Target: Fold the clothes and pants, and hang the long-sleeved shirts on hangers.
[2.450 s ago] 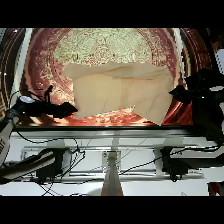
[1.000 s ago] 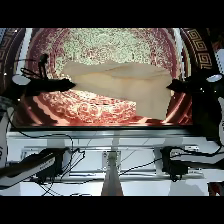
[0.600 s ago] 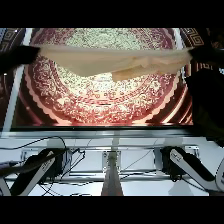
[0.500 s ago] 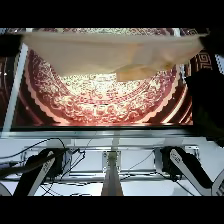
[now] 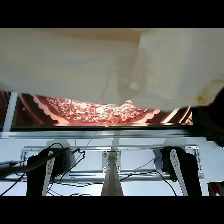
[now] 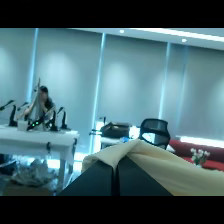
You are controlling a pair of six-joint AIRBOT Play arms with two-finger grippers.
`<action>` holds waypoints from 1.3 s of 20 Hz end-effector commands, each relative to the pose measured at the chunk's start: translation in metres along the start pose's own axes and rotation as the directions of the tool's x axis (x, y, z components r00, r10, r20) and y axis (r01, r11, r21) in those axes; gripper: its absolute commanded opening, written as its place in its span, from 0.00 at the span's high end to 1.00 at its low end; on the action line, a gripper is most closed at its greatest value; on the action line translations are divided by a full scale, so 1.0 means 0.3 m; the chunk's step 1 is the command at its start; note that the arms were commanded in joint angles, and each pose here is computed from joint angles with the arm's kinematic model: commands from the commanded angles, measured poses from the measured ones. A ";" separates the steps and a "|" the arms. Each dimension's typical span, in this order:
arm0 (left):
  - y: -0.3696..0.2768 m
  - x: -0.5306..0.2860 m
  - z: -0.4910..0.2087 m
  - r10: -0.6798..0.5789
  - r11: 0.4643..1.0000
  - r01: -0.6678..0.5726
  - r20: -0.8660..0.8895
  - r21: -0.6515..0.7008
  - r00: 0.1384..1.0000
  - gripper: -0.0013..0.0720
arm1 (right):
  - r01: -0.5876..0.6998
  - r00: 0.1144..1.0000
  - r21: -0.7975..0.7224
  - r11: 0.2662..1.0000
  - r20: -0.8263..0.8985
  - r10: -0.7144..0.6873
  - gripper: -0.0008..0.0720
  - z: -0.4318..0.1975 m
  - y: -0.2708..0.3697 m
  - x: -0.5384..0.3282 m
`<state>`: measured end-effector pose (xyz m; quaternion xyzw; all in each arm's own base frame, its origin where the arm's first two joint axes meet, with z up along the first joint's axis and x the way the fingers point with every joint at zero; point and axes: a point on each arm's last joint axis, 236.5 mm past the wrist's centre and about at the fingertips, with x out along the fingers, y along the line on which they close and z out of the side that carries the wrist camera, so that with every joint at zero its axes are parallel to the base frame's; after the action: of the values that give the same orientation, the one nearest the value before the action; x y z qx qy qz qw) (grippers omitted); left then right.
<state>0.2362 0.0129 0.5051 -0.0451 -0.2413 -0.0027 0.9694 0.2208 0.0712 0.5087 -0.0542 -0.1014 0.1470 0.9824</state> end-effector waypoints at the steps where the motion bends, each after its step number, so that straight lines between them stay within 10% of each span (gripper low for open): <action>1: 0.021 0.076 -0.191 -0.022 1.000 0.024 -0.169 0.006 0.985 0.96 | 0.032 0.994 0.085 0.996 -0.106 -0.023 0.97 -0.099 -0.074 0.064; 7: 0.082 0.149 -1.147 -0.219 0.975 0.107 -0.778 -0.193 0.589 0.95 | -0.054 0.730 0.495 0.867 -0.573 0.373 0.97 -0.795 -0.130 0.319; 12: 0.140 0.081 -1.673 -0.259 0.960 -0.004 -0.897 -0.279 0.359 0.95 | 0.068 0.514 0.586 0.807 -0.714 0.476 0.97 -1.350 -0.157 0.498; 21: 0.136 -0.012 -1.920 -0.257 0.962 -0.027 -0.939 -0.270 0.230 0.96 | 0.225 0.296 0.369 0.902 -0.908 0.298 0.97 -1.858 -0.255 0.504; 26: 0.097 -0.291 -1.974 -0.261 0.962 0.046 -0.957 -0.269 -0.128 0.96 | 0.249 0.064 0.376 0.893 -0.926 0.372 0.97 -1.985 -0.172 0.284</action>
<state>0.4770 -0.0089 -0.0280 -0.0963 0.4664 -0.1568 0.8652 0.4738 0.0072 -0.0167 0.0891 0.5833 0.1417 0.7948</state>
